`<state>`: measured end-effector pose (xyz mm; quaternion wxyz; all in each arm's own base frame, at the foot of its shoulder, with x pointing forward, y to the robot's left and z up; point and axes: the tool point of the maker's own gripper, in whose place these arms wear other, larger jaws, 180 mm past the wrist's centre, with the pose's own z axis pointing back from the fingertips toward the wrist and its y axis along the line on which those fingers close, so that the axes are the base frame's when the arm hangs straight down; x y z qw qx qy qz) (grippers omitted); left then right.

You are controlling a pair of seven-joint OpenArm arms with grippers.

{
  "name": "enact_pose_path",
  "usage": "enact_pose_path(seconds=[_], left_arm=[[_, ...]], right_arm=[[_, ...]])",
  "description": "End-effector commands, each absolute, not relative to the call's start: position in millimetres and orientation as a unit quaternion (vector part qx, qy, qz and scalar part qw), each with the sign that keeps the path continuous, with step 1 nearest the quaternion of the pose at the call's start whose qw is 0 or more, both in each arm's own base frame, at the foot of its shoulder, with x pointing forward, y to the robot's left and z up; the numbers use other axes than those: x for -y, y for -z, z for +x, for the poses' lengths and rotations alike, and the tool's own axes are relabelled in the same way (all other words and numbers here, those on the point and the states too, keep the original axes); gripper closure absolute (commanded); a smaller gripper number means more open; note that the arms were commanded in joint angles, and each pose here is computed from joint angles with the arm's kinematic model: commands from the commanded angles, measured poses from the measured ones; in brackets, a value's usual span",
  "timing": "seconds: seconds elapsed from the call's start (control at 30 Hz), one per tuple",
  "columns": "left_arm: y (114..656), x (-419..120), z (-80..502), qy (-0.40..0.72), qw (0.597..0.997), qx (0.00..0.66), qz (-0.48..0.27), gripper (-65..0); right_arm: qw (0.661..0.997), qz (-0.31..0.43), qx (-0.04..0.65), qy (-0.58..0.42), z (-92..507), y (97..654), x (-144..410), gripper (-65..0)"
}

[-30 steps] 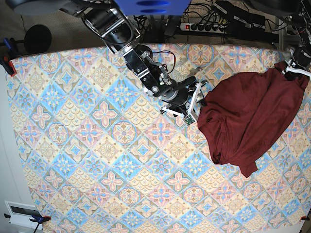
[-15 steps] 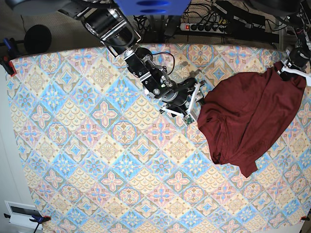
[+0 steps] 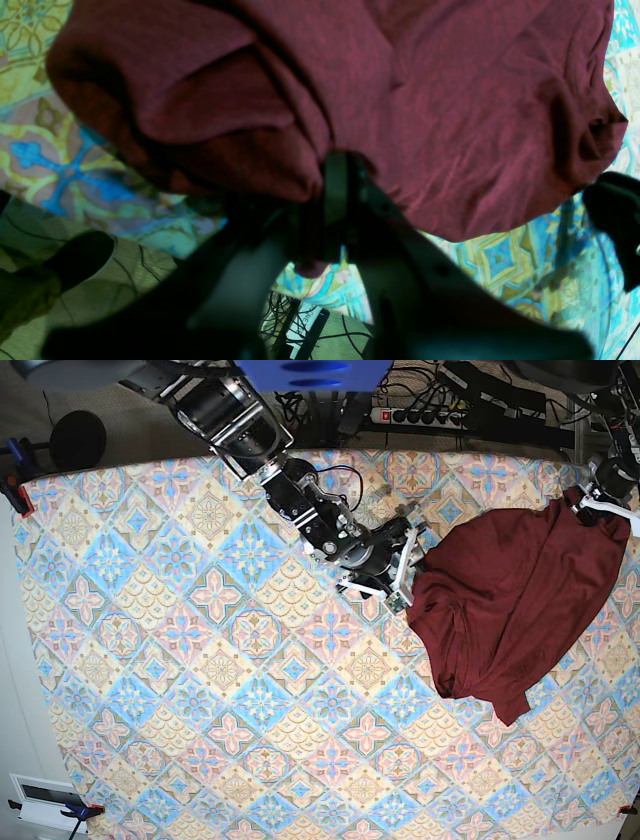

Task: Layout the t-shirt on the table in an organized manner, then fold the t-shirt properly
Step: 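Reach the right gripper to the shirt's loose edge and grasp it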

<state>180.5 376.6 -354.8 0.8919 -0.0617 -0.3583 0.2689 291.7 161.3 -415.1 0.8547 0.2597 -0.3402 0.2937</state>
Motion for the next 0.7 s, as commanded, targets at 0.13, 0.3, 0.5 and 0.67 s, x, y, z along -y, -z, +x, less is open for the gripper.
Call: enact_pose_path(seconds=[0.13, 0.3, 0.5, 0.67], left_arm=[[347, -377, 185, -0.264, 0.887, 0.373, -0.062, 0.0], [348, -376, 183, -0.265, 0.888, 0.370, -0.062, 0.0], [348, -376, 183, -0.265, 0.888, 0.370, -0.062, 0.0], [348, -376, 183, -0.264, 0.888, 0.371, -0.063, 0.0]], right_arm=[[0.833, 0.279, 0.353, -0.322, 285, 401, -186, -31.2], [0.822, 0.279, 0.356, -0.346, 278, 409, -195, -24.7], [0.814, 0.280, 0.366, -0.354, 279, 409, -199, -11.5], [0.811, 0.284, 0.377, -0.347, 284, 403, -199, 0.0]])
